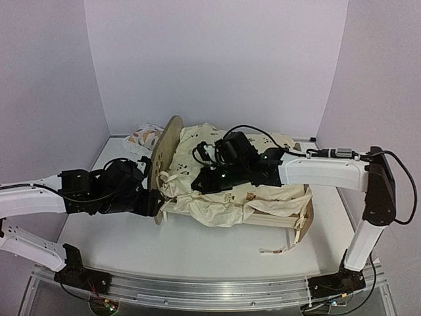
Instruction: Set up the pet bed
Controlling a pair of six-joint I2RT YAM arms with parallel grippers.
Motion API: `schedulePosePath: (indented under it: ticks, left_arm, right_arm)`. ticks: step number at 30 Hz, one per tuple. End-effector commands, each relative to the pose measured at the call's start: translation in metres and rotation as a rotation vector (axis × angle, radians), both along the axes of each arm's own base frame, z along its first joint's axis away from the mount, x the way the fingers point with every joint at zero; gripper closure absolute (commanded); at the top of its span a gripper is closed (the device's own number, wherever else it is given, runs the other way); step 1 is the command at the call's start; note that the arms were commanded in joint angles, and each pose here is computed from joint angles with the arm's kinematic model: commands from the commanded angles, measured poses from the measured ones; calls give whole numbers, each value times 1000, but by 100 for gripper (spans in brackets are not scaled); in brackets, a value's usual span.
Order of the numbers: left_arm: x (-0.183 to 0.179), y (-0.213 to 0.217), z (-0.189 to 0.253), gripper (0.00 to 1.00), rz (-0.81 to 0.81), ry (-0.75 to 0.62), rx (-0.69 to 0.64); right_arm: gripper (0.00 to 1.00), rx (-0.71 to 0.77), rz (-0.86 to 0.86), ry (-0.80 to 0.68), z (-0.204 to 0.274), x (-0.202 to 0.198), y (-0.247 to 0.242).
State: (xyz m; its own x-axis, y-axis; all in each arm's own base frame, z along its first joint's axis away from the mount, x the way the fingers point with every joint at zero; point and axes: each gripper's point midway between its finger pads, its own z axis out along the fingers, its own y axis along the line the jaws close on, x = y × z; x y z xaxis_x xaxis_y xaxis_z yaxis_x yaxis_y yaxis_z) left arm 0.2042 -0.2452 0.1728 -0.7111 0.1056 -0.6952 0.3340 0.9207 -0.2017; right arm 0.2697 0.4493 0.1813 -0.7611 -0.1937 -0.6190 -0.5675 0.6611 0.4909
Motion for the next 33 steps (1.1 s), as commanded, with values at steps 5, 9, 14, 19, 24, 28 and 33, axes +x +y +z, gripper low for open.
schedulePosePath:
  ticks: [5, 9, 14, 19, 24, 28, 33]
  left_arm:
    - [-13, -4, -51, 30, 11, 137, 21]
    - [-13, -2, -65, 33, 27, 152, 47]
    - [-6, -2, -61, 39, 40, 117, 53]
    - [7, -3, -47, 43, 49, 47, 88]
    - [15, 2, -25, 48, 74, -9, 113]
    - [19, -2, -1, 53, 54, -66, 73]
    - [27, -8, 11, 57, 47, -111, 81]
  right_arm:
    - [100, -47, -13, 109, -38, -6, -7]
    - [100, -55, -7, 132, -41, -11, -17]
    - [100, -27, 5, 153, -27, -24, -36]
    - [95, -38, 5, 140, -15, -31, -52]
    - [73, -31, 15, 138, -3, -37, -59]
    - [60, 35, 204, 212, 7, -74, -40]
    - [54, 40, 401, 172, 13, -121, -13]
